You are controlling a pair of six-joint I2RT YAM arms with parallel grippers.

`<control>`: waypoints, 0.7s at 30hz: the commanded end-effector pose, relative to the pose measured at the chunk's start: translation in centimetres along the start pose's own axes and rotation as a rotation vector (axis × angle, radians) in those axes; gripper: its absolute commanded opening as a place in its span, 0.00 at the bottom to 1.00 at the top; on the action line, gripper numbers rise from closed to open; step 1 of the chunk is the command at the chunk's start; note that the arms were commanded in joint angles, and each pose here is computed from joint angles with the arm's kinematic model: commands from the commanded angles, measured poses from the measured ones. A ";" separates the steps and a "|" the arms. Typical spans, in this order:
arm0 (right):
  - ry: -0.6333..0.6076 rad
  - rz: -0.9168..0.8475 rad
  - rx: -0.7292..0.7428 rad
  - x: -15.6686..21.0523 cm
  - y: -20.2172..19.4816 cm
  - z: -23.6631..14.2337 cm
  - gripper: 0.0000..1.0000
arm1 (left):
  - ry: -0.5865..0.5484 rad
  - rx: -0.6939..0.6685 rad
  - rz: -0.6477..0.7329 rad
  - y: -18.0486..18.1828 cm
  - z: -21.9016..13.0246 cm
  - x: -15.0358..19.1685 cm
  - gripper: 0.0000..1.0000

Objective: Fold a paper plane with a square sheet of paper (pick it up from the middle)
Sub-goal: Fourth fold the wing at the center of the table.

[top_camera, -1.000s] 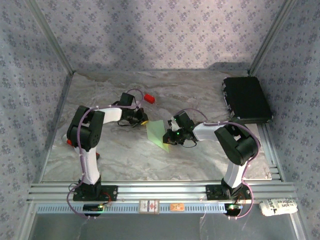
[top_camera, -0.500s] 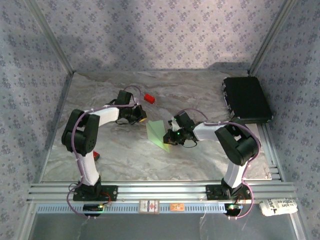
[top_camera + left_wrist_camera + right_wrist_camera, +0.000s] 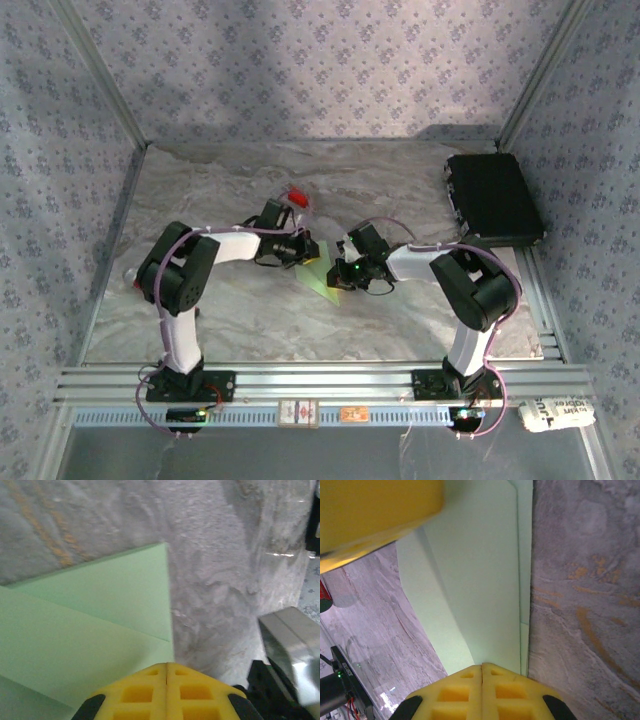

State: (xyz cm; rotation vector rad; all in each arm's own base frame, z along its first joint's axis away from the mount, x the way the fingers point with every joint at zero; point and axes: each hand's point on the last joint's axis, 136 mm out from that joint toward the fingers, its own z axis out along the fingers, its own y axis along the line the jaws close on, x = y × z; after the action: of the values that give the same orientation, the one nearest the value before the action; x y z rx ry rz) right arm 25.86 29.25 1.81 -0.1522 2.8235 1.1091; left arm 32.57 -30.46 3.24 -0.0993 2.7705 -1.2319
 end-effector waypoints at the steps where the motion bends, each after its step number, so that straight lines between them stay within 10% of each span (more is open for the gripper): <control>1: 0.092 0.074 0.142 2.9 -3.7 0.0 0.00 | 0.023 -0.043 -0.016 2.3 0.9 0.6 0.04; 21: -0.010 -0.014 -0.024 -2.7 3.5 0.5 0.00 | 0.043 -0.082 -0.032 4.7 0.1 1.1 0.03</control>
State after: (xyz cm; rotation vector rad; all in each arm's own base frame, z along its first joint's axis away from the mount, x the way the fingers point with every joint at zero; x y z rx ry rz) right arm 27.98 31.48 4.56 -0.1763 2.7686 1.1306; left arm 32.60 -29.30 2.07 -0.0752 2.7797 -1.2495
